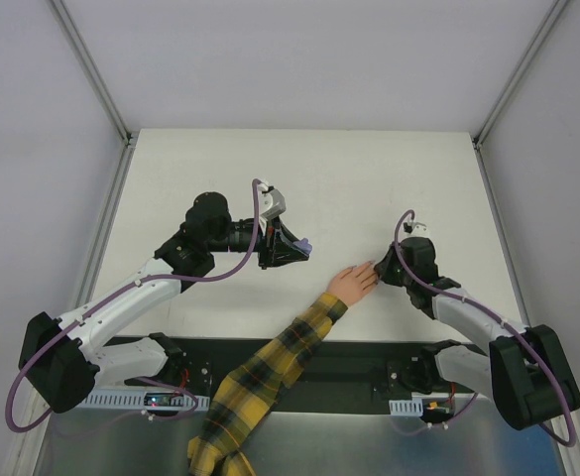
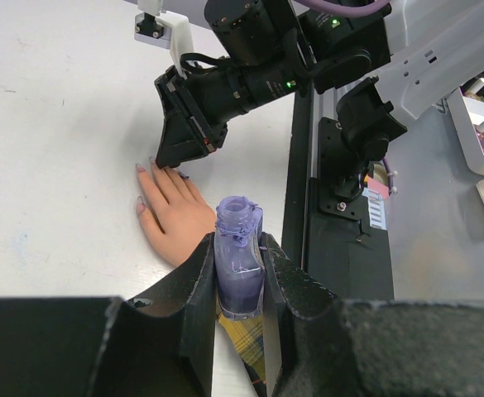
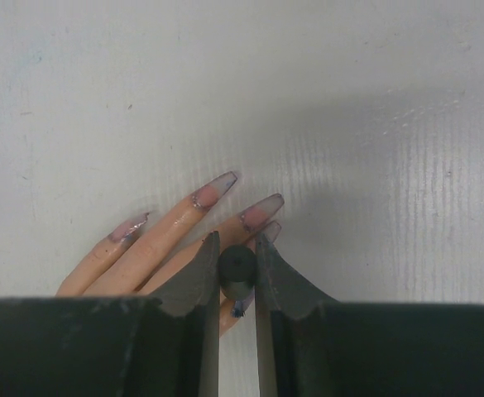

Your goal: Paint the nails

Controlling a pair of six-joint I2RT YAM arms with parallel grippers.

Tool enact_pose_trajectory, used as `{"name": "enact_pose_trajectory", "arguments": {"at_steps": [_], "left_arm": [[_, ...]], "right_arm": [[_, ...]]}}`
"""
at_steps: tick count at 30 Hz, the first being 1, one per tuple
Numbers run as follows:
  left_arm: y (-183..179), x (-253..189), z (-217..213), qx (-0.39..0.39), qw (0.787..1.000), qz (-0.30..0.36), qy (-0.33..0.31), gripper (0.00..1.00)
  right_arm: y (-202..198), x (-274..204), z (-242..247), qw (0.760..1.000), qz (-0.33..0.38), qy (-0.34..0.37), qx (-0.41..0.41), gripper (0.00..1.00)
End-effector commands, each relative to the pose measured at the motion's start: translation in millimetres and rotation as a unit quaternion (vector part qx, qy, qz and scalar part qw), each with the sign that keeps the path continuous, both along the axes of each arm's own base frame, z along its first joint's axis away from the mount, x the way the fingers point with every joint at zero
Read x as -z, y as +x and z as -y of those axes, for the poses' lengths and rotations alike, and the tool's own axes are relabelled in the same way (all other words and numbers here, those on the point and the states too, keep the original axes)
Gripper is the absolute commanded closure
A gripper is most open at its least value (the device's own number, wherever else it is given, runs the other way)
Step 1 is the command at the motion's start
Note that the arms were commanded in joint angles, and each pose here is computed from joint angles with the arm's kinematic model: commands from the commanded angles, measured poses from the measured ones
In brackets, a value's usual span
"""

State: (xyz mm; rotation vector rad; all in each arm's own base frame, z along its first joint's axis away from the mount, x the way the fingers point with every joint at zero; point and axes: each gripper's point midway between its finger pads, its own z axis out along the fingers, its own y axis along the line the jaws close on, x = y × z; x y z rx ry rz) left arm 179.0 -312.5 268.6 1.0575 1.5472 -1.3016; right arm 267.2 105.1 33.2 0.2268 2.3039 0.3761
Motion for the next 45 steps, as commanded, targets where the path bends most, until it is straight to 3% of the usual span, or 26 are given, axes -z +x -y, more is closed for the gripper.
{"name": "enact_pose_trajectory", "arguments": {"at_steps": [1, 18, 25, 26, 31, 36, 37, 39, 40, 45], "left_arm": [[-6, -33, 3, 0.021, 0.998, 0.038, -0.037, 1.00], [-4, -31, 4, 0.022, 0.999, 0.036, -0.034, 1.00], [-2, -22, 4, 0.021, 0.998, 0.047, -0.029, 1.00], [-2, -22, 4, 0.021, 0.998, 0.049, -0.030, 1.00], [-5, -17, 4, 0.028, 0.996, 0.074, -0.028, 1.00], [-14, -13, 6, 0.050, 0.992, 0.114, -0.028, 1.00], [-17, -10, 5, 0.054, 0.991, 0.118, -0.027, 1.00], [-19, -11, 5, 0.055, 0.988, 0.141, -0.029, 1.00], [-22, -6, 5, 0.058, 0.987, 0.144, -0.027, 1.00], [-24, -7, 3, 0.050, 0.983, 0.173, -0.030, 1.00]], "right_arm": [[12, -10, 4, 1.000, 0.016, -0.007, 0.019, 0.99], [21, -18, 18, 0.999, 0.028, -0.015, 0.041, 0.99], [15, -64, 11, 0.997, 0.074, 0.006, 0.018, 0.99], [17, -86, 8, 0.995, 0.101, 0.013, 0.013, 0.99], [-9, -126, -6, 0.994, 0.102, 0.024, -0.041, 0.99], [-41, -195, -37, 0.981, 0.113, 0.040, -0.150, 0.99], [-47, -239, -52, 0.970, 0.150, 0.056, -0.181, 0.99], [-62, -261, -73, 0.959, 0.139, 0.068, -0.236, 0.99], [-76, -300, -89, 0.942, 0.173, 0.085, -0.276, 0.99], [-103, -350, -132, 0.907, 0.193, 0.106, -0.360, 0.99]]}}
